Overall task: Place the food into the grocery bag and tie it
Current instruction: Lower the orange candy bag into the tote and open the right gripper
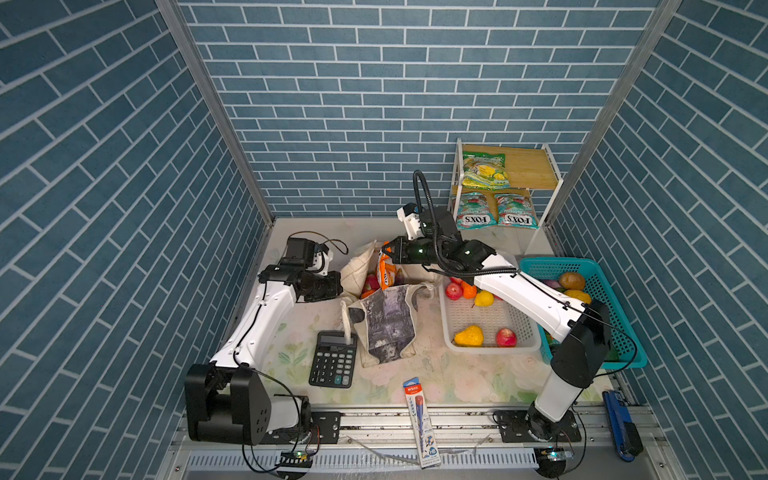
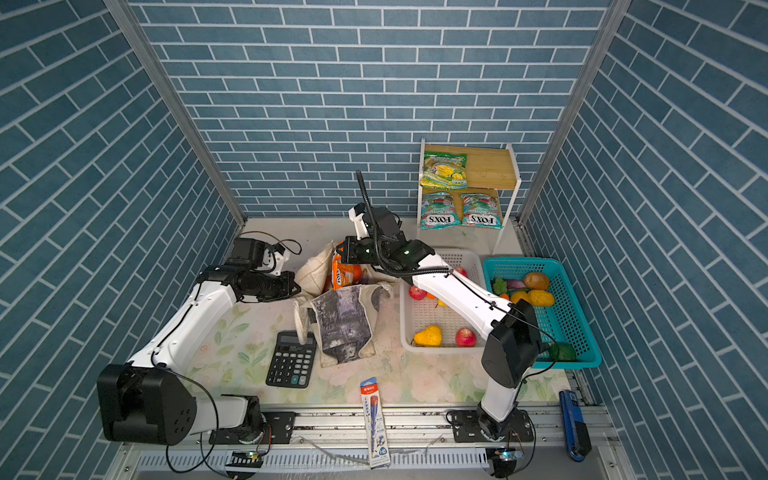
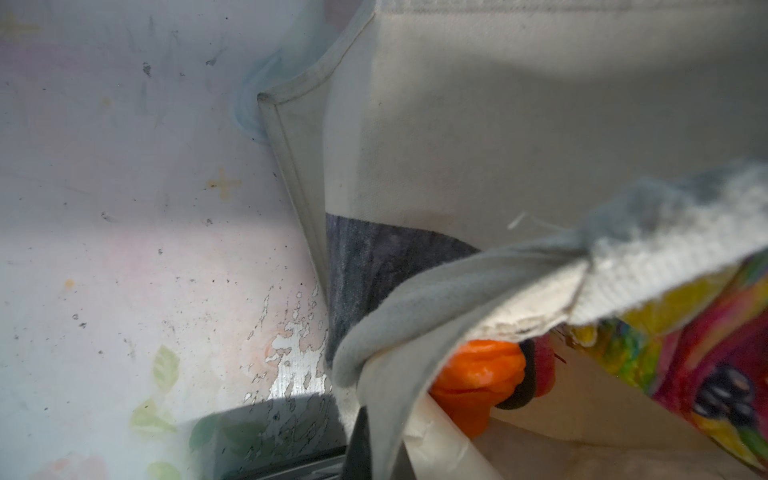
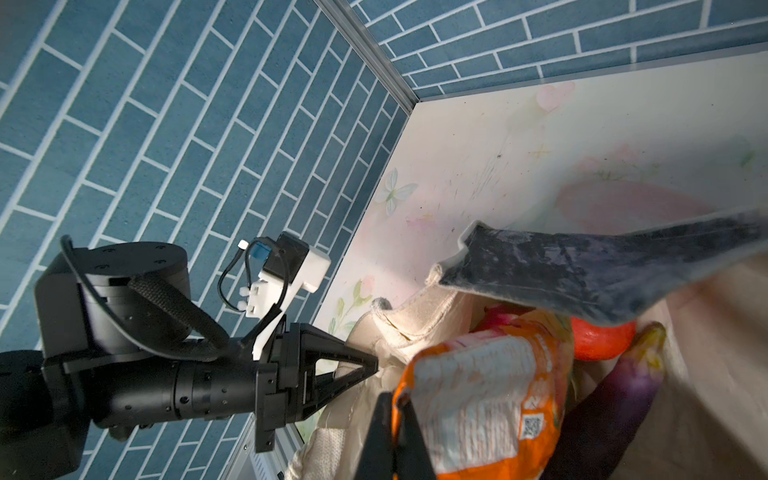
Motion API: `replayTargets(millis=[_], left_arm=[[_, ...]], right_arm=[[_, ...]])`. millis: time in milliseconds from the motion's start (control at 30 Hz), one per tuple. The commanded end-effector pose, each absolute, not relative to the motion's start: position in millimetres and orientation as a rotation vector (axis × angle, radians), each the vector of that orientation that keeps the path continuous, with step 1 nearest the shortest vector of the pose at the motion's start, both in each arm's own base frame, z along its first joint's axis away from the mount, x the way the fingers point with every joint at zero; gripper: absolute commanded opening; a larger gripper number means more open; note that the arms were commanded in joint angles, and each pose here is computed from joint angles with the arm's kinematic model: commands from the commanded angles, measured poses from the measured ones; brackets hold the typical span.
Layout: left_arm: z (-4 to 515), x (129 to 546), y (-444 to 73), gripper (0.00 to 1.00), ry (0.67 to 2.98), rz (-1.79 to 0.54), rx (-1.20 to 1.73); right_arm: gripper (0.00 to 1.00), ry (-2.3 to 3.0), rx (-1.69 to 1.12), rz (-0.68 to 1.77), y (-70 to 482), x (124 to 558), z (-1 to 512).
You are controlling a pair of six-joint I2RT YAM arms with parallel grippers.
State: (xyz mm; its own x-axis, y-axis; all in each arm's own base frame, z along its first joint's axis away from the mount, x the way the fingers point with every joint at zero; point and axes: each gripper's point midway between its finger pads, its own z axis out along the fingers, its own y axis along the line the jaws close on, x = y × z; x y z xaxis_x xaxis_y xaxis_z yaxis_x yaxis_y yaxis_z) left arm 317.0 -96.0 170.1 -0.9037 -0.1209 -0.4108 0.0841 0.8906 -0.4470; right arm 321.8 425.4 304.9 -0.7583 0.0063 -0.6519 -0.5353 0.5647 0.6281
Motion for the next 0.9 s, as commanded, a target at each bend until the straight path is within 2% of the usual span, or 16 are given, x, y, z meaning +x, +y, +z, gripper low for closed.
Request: replayTargets(millis=[0,333,867], left_arm=[[183.4,318.4,-105.5,0.00,2.547,-0.735,0.007],[212.3,319.5,-116.5,0.00,2.407,-0.822,0.065],[214.8,321.1,-115.1,0.00,2.389,-0.810,0.059]], right_arm=[[0.00,2.094,-0.432,1.171,431.7,326.0,337.3],[0.00,2.074,-0.423,1.068,430.7,342.1,354.2],[0.00,2.209,-0.547,1.002,446.9,316.3,295.0]])
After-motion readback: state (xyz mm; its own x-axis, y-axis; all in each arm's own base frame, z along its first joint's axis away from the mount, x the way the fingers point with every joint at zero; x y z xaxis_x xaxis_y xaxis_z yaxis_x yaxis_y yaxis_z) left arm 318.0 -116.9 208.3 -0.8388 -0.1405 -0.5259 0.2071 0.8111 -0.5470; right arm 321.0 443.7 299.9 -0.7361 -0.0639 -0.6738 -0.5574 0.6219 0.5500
